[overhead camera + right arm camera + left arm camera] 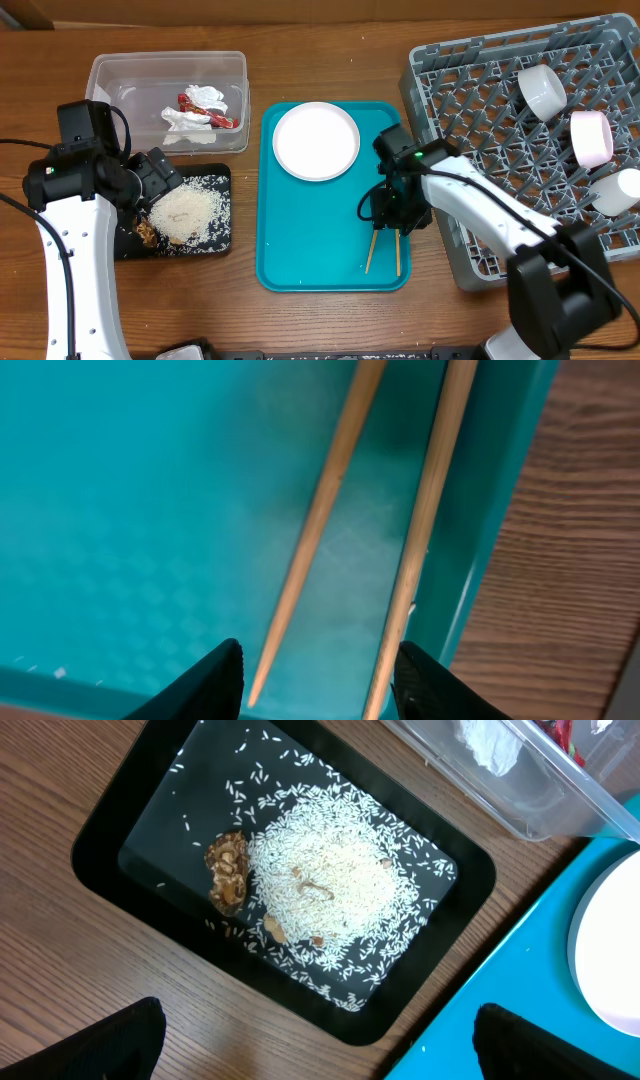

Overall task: Sort waste into correct bins and load items into the dishwasher
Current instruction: 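Pinch one wooden chopstick on the teal tray with the right gripper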

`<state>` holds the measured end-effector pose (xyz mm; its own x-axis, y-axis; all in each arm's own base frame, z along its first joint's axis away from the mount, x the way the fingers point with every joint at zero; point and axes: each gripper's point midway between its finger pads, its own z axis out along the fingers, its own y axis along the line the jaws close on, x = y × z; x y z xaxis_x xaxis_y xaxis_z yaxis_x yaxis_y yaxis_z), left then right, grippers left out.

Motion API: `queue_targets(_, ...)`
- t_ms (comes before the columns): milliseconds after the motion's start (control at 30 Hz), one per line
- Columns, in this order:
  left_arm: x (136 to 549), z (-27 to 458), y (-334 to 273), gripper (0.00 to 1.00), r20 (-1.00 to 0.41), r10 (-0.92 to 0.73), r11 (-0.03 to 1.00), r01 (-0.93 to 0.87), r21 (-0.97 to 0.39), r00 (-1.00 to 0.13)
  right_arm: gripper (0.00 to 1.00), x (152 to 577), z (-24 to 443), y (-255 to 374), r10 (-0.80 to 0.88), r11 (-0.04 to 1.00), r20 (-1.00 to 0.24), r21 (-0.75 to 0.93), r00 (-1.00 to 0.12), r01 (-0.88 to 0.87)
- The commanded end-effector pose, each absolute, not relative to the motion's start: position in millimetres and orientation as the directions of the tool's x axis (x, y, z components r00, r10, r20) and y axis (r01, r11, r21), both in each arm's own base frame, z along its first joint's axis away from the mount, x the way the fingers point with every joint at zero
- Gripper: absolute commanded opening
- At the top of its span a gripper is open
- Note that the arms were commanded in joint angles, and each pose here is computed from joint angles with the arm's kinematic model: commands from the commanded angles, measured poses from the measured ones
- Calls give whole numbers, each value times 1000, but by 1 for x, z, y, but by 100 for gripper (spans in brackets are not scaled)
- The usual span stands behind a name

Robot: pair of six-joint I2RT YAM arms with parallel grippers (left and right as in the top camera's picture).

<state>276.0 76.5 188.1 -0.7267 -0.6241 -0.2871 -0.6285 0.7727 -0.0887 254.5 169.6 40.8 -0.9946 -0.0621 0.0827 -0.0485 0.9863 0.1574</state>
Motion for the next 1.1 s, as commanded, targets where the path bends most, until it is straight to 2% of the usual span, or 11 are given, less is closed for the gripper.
queue_targets(0,276,194,79,100,-309,-628,767,-635,-92,-714,51,250,27,170,-45,992,113,125,-993,-30)
queue_targets(367,276,194,79,100,-309,-628,767,-635,-92,-714,47,249,21,184,5,993,100,114,-995,17)
queue_targets(700,276,194,79,100,-309,-628,767,-635,-92,-714,46,241,0,177,59,998,151,26,-987,64)
queue_targets(900,276,194,79,100,-309,-628,767,-635,-92,-714,32,235,-9,175,62,998,190,13,-980,66)
queue_targets(1067,276,194,79,100,-309,-628,767,-635,-92,-714,14,233,-13,175,60,998,205,11,-977,64)
